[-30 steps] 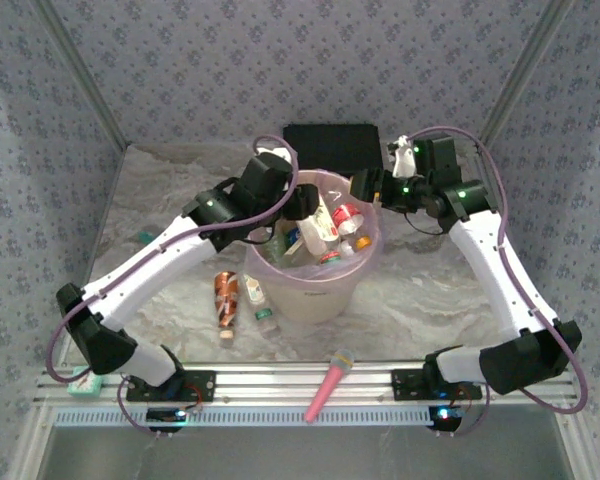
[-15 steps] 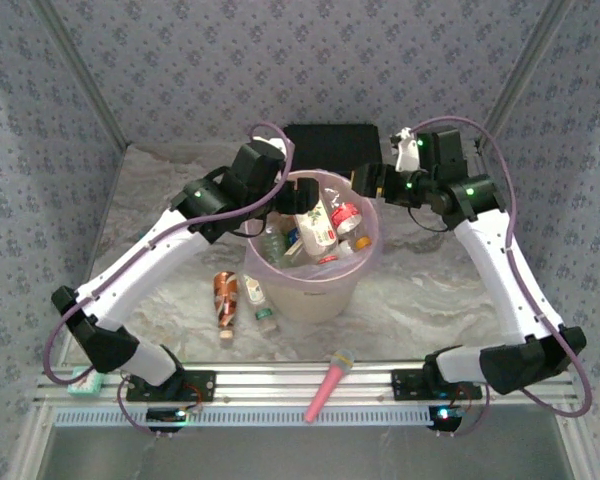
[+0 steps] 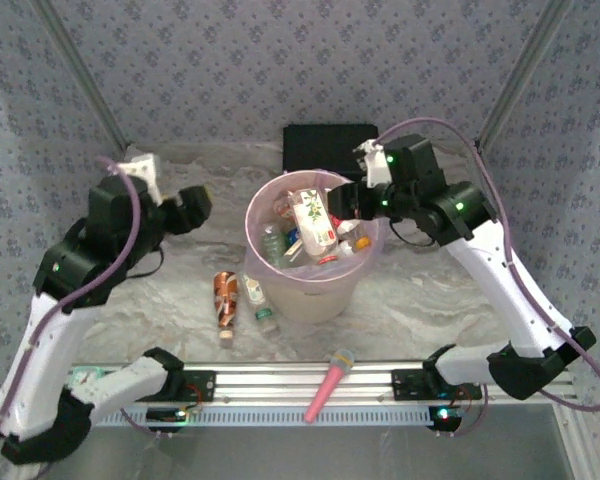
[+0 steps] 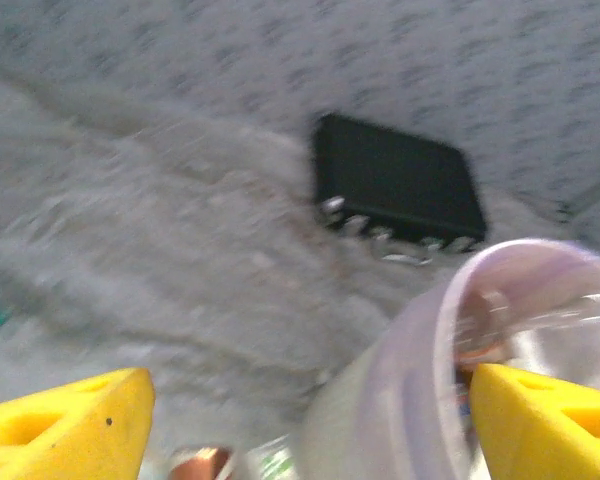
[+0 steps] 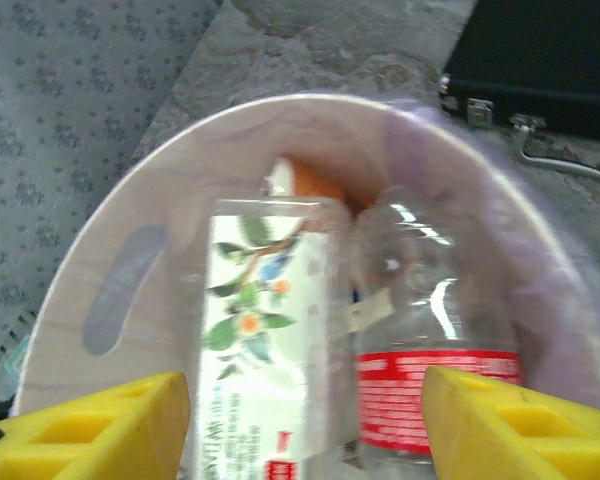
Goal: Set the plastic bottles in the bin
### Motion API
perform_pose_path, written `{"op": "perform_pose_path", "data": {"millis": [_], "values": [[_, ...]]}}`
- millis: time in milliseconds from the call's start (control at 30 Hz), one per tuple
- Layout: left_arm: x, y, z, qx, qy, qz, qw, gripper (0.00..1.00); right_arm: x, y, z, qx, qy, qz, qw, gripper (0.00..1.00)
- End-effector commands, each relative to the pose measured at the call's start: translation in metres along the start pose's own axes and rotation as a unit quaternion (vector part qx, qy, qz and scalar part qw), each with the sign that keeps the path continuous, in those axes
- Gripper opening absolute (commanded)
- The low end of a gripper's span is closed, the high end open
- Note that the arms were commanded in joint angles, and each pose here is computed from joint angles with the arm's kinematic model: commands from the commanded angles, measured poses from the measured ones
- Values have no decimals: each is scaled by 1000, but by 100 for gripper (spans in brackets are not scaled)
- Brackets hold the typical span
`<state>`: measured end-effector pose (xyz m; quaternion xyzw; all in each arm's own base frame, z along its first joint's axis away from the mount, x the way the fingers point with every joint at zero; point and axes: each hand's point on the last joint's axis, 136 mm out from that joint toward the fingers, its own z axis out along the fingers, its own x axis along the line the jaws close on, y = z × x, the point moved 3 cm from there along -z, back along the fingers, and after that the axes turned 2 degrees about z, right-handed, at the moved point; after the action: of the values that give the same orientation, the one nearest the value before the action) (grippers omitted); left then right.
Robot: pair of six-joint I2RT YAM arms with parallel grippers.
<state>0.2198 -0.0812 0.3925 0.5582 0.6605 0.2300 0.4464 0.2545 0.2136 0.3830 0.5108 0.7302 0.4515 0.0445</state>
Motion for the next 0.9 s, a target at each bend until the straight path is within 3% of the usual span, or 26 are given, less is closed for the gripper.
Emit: {"op": "perform_pose_path", "data": {"millis": [0, 200, 533, 867], "values": [[35, -61, 35, 104, 52, -32, 993, 82, 5, -2, 2, 7, -49, -61, 997, 64], [59, -145, 81, 213, 64, -87, 971, 82, 12, -11, 25, 36, -85, -117, 989, 65], [67, -233, 104, 287, 72, -124, 947, 81, 4, -21, 52, 60, -109, -122, 985, 67], [78, -270, 117, 319, 106, -118, 934, 76, -11, -30, 60, 77, -134, -111, 982, 66]]}}
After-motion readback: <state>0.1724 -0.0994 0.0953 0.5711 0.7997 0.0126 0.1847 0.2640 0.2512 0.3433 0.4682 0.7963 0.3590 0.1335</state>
